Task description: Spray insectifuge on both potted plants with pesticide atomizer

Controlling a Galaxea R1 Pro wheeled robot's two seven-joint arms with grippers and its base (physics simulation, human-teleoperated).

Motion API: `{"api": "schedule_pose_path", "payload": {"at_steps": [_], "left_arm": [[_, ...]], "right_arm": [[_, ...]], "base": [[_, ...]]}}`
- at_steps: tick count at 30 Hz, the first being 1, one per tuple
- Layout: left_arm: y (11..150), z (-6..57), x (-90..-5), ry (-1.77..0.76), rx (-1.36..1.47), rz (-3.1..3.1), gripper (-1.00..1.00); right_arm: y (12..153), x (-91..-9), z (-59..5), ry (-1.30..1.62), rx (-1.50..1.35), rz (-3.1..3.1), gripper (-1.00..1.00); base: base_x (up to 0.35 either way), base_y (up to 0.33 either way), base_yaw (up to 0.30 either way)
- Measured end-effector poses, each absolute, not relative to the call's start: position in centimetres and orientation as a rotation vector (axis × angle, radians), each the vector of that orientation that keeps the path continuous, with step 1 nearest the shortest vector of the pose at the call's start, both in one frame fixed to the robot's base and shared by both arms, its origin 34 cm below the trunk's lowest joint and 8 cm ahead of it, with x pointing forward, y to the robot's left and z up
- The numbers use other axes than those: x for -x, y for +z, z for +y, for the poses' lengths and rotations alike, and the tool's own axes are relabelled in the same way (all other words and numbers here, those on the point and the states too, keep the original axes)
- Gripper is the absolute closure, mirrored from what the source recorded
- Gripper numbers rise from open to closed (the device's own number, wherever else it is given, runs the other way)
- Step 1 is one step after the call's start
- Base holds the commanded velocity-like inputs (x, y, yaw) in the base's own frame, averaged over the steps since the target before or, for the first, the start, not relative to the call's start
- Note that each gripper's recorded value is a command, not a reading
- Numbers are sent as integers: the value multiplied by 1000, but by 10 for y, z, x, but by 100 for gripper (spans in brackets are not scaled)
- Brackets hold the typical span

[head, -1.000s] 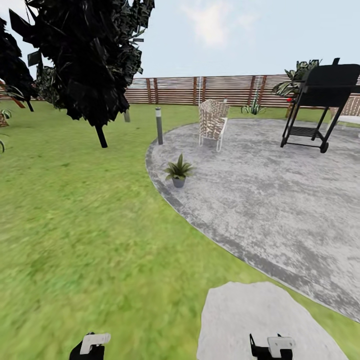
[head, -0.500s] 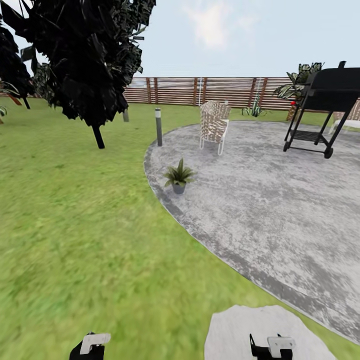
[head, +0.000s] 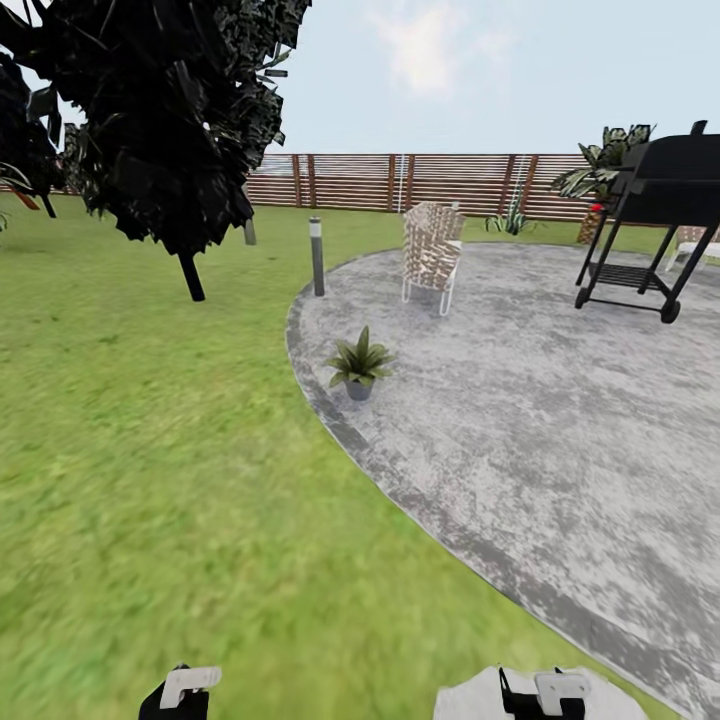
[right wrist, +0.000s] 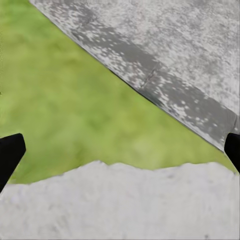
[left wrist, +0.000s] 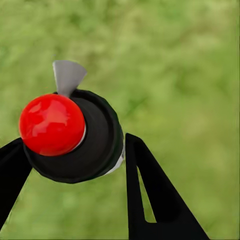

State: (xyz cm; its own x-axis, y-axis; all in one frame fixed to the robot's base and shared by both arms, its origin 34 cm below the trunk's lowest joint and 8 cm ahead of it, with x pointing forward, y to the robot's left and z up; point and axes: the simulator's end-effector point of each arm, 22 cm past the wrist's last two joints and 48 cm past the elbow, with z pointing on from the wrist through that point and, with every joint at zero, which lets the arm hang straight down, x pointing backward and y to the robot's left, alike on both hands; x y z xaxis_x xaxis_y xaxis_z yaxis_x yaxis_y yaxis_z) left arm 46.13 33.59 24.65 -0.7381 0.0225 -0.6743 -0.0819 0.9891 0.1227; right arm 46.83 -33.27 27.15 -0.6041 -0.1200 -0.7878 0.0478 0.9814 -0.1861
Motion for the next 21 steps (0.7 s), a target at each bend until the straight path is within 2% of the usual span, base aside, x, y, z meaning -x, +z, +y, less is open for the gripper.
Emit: {"api": "schedule_pose_path", "payload": {"at_steps": [7,21], "left_arm": [[247,336,-461,186,41,2393,100],[247,336,-461,186,42,2393,100]], "right_arm": [[271,-468,-333,-234,50,2208,-100],[272,-468,-333,-234,50,2207,-100]], "base": [[335,158,0],[331,89,0]]}}
